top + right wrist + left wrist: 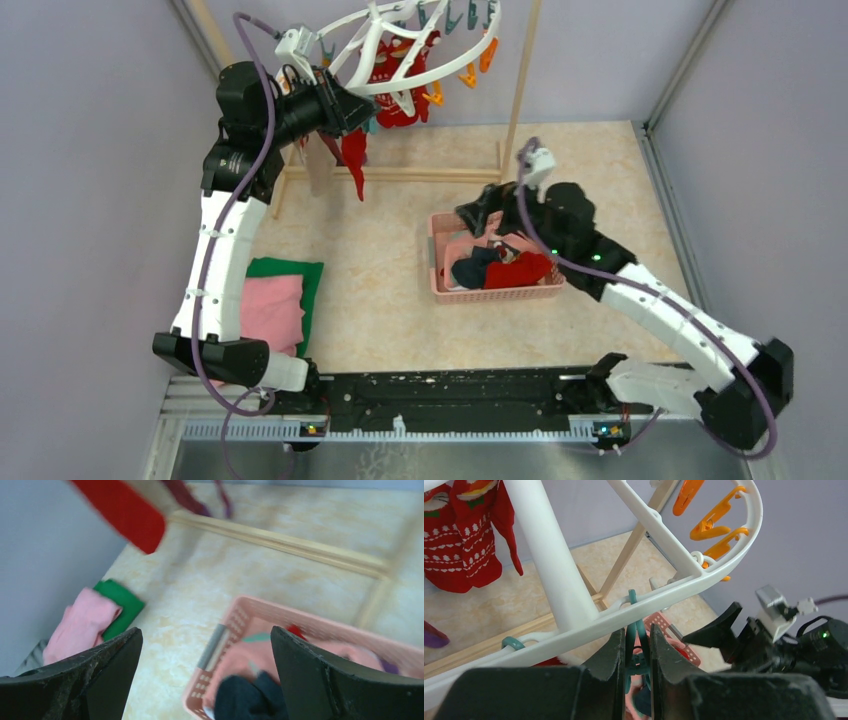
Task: Remove the socks clipped to the hanger
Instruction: Remove the sock from the hanger.
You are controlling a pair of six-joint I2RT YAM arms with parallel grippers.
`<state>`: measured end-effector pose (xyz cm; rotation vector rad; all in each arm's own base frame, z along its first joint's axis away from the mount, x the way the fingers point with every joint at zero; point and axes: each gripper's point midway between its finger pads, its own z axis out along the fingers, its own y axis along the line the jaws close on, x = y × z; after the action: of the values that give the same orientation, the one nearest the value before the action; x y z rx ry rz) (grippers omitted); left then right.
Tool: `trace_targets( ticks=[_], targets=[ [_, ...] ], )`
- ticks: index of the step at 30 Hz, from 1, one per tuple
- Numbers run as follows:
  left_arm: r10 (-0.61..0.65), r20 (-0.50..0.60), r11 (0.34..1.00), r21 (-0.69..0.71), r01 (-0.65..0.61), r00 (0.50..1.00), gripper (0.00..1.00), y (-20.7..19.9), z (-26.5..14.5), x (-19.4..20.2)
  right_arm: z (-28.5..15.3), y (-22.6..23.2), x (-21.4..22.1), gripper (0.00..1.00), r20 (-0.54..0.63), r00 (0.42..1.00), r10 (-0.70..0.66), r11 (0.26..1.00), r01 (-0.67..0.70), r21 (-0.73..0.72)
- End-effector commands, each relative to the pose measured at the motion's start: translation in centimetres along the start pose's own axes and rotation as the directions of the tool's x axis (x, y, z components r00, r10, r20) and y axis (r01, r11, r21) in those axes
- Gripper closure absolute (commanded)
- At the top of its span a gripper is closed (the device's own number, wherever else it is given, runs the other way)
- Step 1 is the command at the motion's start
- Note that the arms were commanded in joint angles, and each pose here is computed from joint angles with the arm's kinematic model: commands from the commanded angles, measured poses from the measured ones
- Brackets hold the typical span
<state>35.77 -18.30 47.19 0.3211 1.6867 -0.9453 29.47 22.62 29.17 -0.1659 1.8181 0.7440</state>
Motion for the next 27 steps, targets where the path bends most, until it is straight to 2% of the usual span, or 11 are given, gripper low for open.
trace_targets(
  ticks=[1,4,7,12,21,23,24,25,26,27],
  targets=[
    [-0.006,-0.012,0.998,0.061,0.007,1.000,1.00,-1.6,-0.3,0.0,3.8,9.1,0.0,0.01,0.150,0.948,-0.282,0.907,0.314,-0.280],
    [-0.007,-0.011,0.998,0.065,0.008,1.000,1.00,-1.8,-0.3,-0.1,7.0,12.8,0.4,0.01,0.247,0.906,-0.344,0.846,0.413,-0.336],
    [-0.006,-0.015,0.997,0.072,0.007,1.000,1.00,-1.9,-0.4,0.0,10.0,15.3,-0.6,0.01,0.352,0.875,-0.332,0.825,0.450,-0.342],
    [-0.007,-0.023,0.997,0.076,0.008,1.000,1.00,-1.9,-0.3,0.2,14.5,18.4,-1.0,0.04,0.409,0.866,-0.287,0.819,0.443,-0.364],
    [-0.012,-0.037,0.996,0.083,0.015,0.999,0.99,-2.0,-0.4,0.5,19.3,21.9,-3.0,0.19,0.516,0.835,-0.192,0.826,0.421,-0.375],
    [-0.010,-0.044,0.996,0.088,0.014,0.999,0.91,-2.2,-0.6,0.6,19.8,22.8,-3.0,0.31,0.513,0.841,-0.170,0.814,0.413,-0.408],
    [-0.007,-0.049,0.996,0.090,0.012,0.999,0.82,-2.2,-0.6,0.7,20.0,23.1,-3.0,0.43,0.507,0.845,-0.168,0.810,0.412,-0.417],
    [-0.003,-0.056,0.996,0.093,0.008,0.998,0.71,-2.3,-0.8,0.7,20.1,23.2,-3.0,0.60,0.500,0.849,-0.168,0.810,0.408,-0.421],
    [0.002,-0.066,0.995,0.095,0.005,0.998,0.55,-2.4,-1.0,0.9,20.1,23.1,-3.0,0.86,0.494,0.853,-0.170,0.812,0.405,-0.420],
    [0.006,-0.078,0.995,0.095,0.002,0.997,0.42,-2.5,-1.2,1.1,19.7,22.9,-3.1,0.99,0.493,0.853,-0.170,0.815,0.403,-0.417]
  ],
)
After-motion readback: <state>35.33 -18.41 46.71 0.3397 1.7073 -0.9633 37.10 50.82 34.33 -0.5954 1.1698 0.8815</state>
